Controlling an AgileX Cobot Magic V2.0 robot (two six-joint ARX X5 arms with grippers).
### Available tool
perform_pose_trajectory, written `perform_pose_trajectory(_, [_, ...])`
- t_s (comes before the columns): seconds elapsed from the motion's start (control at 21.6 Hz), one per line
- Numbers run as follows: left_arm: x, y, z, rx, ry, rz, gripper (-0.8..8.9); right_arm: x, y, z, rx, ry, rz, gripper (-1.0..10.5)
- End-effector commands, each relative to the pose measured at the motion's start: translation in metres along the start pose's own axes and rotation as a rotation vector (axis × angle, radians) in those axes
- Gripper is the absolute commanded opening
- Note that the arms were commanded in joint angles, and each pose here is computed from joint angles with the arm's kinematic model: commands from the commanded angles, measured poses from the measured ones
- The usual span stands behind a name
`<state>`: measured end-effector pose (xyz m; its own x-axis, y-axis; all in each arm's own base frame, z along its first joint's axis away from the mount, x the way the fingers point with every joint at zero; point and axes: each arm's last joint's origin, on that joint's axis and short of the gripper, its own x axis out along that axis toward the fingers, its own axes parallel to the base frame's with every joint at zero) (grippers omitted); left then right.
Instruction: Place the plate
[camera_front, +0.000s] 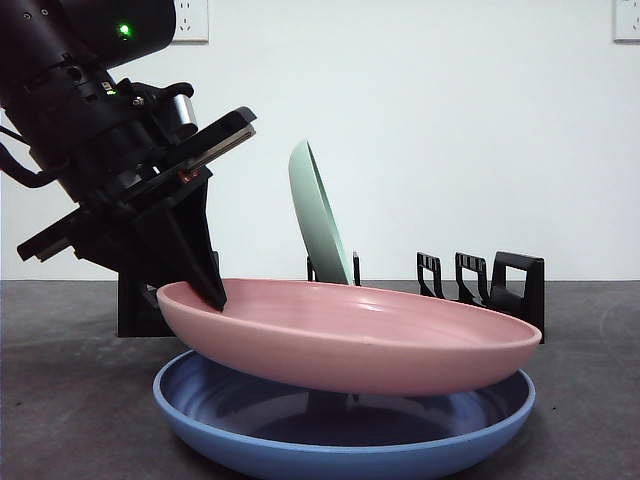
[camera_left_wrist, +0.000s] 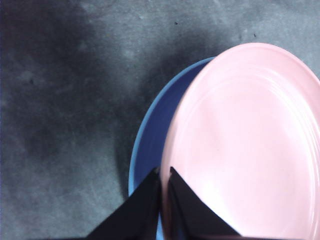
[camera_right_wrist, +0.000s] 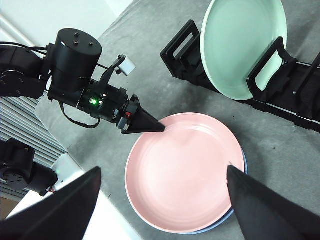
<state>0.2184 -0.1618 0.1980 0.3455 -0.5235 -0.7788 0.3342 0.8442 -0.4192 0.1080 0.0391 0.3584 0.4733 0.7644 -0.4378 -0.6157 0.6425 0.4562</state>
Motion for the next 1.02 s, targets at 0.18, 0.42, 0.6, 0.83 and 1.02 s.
perform_pose_trajectory(0.18, [0.003,-0.003,0.003,0.001,-0.005,-0.009,1.66,-0.001,0.002,0.004,-0.010,-0.012,0.006,4.0])
perform_pose_trajectory(0.42, [0.000,-0.005,0.005,-0.001,0.011,-0.005,4.96,-0.001,0.002,0.004,-0.009,-0.012,0.005,4.0])
perform_pose_trajectory(0.6, [-0.015,-0.012,0.012,0.032,0.040,0.006,5.09,-0.001,0.002,0.004,-0.011,-0.012,0.005,4.0])
perform_pose_trajectory(0.83, [-0.065,-0.024,0.010,0.111,-0.002,-0.012,5.09,-0.001,0.002,0.004,-0.016,-0.012,0.005,4.0])
perform_pose_trajectory(1.02, [-0.120,-0.030,-0.008,0.231,-0.090,-0.043,5.08,-0.001,0.002,0.004,-0.017,-0.014,0.005,4.0])
